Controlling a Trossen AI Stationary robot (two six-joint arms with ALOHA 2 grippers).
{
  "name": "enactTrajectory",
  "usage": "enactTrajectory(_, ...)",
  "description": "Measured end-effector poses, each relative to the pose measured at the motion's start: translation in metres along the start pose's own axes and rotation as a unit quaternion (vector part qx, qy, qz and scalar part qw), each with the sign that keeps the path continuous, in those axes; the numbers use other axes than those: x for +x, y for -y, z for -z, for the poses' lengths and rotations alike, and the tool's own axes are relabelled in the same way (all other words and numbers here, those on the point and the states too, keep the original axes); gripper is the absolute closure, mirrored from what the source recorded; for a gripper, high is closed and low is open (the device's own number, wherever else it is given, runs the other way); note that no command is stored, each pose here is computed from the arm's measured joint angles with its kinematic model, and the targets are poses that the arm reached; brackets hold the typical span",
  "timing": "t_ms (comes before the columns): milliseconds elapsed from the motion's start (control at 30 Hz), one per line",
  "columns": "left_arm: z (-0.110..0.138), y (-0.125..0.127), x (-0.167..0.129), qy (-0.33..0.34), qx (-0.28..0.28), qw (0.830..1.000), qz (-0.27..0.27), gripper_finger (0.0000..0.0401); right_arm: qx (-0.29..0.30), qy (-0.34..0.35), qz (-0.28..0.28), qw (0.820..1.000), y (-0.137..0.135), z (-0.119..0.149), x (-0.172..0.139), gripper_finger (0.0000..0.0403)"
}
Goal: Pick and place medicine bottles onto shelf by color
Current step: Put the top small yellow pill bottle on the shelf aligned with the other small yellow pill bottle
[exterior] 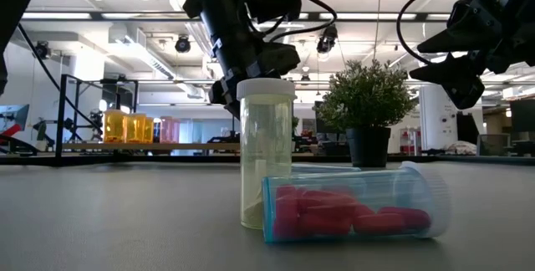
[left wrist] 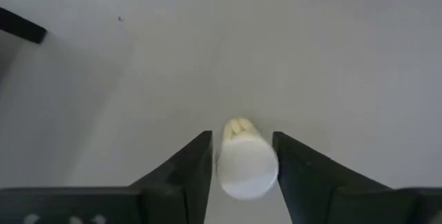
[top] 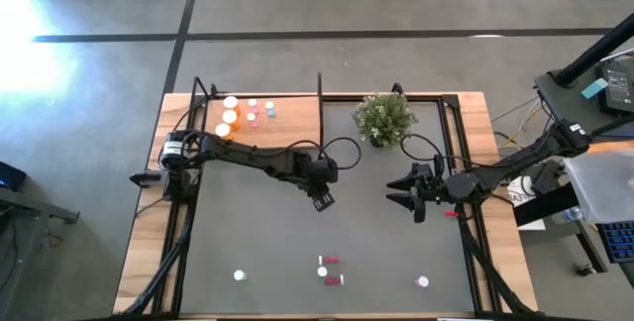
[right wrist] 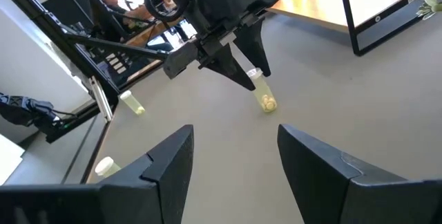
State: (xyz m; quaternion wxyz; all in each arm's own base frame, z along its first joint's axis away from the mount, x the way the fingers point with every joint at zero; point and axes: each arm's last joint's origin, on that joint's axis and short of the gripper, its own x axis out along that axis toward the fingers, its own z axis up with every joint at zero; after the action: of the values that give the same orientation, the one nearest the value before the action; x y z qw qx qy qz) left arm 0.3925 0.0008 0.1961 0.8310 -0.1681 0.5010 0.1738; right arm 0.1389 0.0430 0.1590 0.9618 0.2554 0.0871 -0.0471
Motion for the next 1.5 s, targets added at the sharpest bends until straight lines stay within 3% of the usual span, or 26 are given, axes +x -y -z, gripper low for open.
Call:
enactTrajectory(200, 0.000, 0.000, 0.000, 0.000, 0.003, 1.000, 0.000, 0.0240, 0.000, 0.000, 0.000, 1.000, 0.000, 0.000, 0.000, 0.0202)
enactTrajectory(500, -0.001, 0.000, 0.000, 0.005, 0.015, 1.000, 0.001, 0.0238, 0.000, 0.000, 0.000, 1.000, 0.000, 0.000, 0.000, 0.0202)
enactTrajectory(867, -0.002, 0.000, 0.001, 0.012, 0.022, 1.000, 0.004, 0.0301, 0.000, 0.000, 0.000, 1.000, 0.000, 0.000, 0.000, 0.0202)
enactTrajectory(1133, -0.003, -0.001, 0.000, 0.014, 0.021, 1.000, 0.002, 0.0292, 0.000, 0.000, 0.000, 1.000, 0.000, 0.000, 0.000, 0.0202)
enactTrajectory(1500, -0.007, -0.020, -0.040, 0.013, 0.012, 1.000, -0.015, 0.0291, 0.000, 0.000, 0.000, 1.000, 0.000, 0.000, 0.000, 0.0202)
